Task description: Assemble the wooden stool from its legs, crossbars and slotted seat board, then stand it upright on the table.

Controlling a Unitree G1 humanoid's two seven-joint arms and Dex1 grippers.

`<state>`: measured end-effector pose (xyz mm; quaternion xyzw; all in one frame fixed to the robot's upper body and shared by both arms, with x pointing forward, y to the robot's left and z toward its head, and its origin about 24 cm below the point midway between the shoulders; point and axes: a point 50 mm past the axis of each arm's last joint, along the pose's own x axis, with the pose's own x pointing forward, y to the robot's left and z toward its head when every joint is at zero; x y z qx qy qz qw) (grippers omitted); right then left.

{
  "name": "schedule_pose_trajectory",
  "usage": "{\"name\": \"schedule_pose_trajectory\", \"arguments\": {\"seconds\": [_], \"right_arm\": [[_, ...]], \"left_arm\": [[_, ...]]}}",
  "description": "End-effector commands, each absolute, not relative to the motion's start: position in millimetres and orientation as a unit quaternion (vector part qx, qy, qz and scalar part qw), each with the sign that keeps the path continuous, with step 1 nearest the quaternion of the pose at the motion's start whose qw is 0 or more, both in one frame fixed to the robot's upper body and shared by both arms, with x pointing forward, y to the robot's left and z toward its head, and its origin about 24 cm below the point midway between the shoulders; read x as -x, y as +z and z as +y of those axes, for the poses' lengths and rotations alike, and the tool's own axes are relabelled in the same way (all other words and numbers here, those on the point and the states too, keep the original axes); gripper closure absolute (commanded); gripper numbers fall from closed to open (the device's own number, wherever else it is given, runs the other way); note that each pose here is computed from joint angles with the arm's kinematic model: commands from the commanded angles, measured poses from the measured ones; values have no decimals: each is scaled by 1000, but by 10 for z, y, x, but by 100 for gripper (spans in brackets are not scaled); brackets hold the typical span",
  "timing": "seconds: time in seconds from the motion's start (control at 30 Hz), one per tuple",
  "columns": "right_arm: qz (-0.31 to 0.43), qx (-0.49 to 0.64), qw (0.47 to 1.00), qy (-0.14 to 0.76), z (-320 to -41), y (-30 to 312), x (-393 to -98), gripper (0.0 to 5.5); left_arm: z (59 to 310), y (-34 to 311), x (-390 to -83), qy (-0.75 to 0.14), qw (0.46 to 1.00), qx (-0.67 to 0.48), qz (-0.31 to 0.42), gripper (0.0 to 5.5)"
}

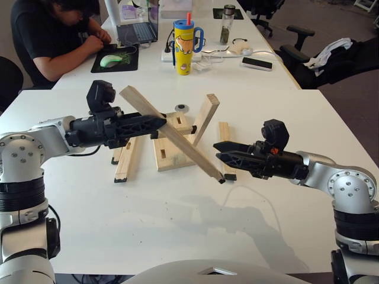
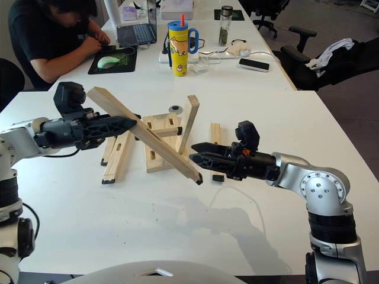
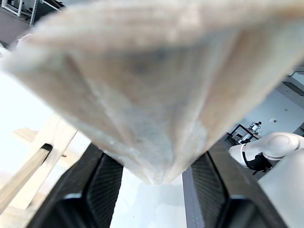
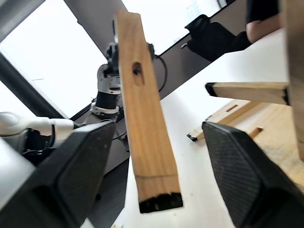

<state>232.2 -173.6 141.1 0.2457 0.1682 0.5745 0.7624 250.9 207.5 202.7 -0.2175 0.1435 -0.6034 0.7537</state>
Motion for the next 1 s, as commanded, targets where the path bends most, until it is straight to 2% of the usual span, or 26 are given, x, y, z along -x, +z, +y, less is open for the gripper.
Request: {"name": "schedule_pose_trajectory", "arguments": {"seconds": [0.03,0.17,0.27,0.37,0.47,0.6,0.8,0.9,1.0], "right_arm": [[194,-237,780,546,-1458,1121,-2311,183],[195,-242,786,534,-1044,914,-2290,183],[193,-242,821,481,-823,781,-2477,183],[197,-229,865,400,-727,634,-2705,183],[200,-230,886,350,-706,518,-2826,183],[211,-213,896,328,-752,465,-2881,183],[195,-168,923,286,-992,520,-2979,183],[194,-155,922,297,-1028,573,-2982,183],[206,-153,900,351,-947,600,-2853,183]], "left_arm": [[2357,1920,-2414,-566,783,189,179,347],[2651,1881,-2483,-522,812,184,182,347],[2823,1914,-2598,-488,837,199,148,347],[2858,1934,-2656,-477,848,189,131,347],[2827,1962,-2689,-488,845,181,123,347],[2810,1978,-2697,-497,844,161,124,347],[2843,1911,-2721,-473,862,142,110,347],[2794,1879,-2770,-458,875,126,92,347],[2666,1872,-2814,-456,880,105,75,347]]}}
